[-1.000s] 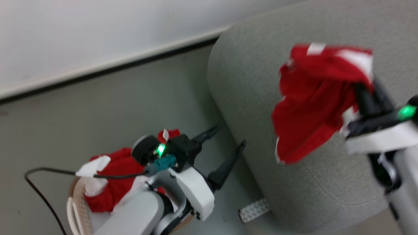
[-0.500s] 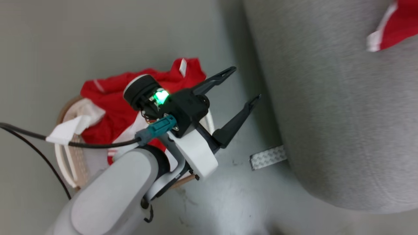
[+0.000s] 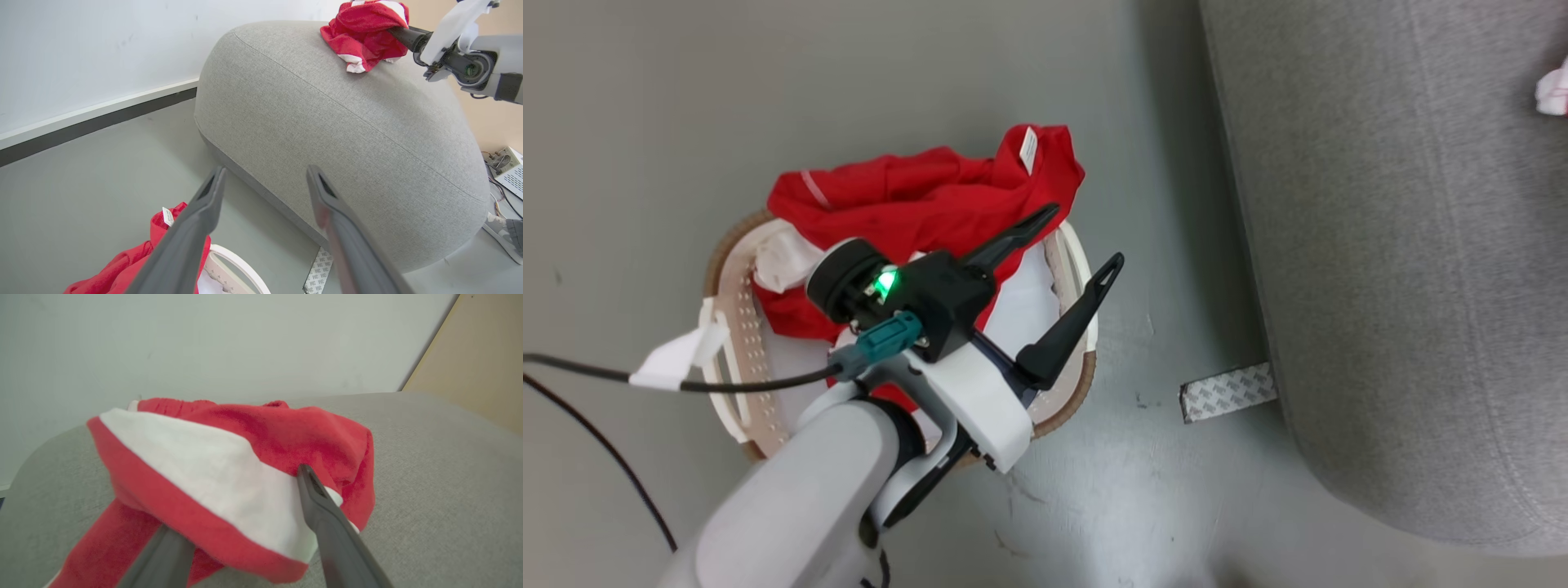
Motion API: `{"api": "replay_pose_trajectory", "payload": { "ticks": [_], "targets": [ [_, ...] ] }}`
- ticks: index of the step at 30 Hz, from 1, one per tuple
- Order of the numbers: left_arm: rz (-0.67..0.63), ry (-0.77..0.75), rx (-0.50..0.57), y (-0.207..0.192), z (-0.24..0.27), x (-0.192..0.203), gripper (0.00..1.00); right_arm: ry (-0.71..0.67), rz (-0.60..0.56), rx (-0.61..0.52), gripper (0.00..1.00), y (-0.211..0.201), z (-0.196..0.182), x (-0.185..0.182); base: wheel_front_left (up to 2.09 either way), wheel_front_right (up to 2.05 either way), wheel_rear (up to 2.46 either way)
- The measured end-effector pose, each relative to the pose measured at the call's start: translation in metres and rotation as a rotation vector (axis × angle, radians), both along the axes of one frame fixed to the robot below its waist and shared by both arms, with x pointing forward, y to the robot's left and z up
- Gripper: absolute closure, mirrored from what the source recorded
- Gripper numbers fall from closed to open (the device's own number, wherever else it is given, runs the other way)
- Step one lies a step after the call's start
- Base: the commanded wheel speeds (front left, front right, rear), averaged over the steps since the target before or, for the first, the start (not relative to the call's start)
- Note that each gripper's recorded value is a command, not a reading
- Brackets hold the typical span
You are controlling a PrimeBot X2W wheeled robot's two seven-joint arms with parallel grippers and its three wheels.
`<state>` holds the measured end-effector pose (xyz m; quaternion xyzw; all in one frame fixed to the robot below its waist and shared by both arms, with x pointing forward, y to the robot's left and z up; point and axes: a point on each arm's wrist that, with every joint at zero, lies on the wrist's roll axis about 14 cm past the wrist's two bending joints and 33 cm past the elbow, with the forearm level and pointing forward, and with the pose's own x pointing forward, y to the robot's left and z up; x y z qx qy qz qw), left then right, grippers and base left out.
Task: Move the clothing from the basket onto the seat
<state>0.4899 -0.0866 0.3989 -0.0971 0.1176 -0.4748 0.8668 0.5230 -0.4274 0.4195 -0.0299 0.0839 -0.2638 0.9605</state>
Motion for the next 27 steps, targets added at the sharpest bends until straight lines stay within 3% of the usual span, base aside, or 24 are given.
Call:
{"api": "replay_pose_trajectory", "payload": {
  "ticks": [9, 13, 27],
  "targets": [
    [0.068, -0.064, -0.014, 0.01, 0.03, -0.009, 0.0, -0.07, 0.028, 0.024, 0.0, 0.037, 0.019, -0.047, 0.0, 0.0, 0.0],
    [0.128, -0.089, -0.025, 0.021, 0.045, -0.017, 0.0, -0.122, 0.065, 0.0, 0.0, 0.051, 0.045, -0.068, 0.0, 0.0, 0.0],
    [0.414, -0.116, 0.008, 0.093, 0.069, -0.063, 0.0, -0.24, 0.26, 0.085, 0.0, 0.133, 0.078, -0.13, 0.0, 0.0, 0.0]
  ]
}}
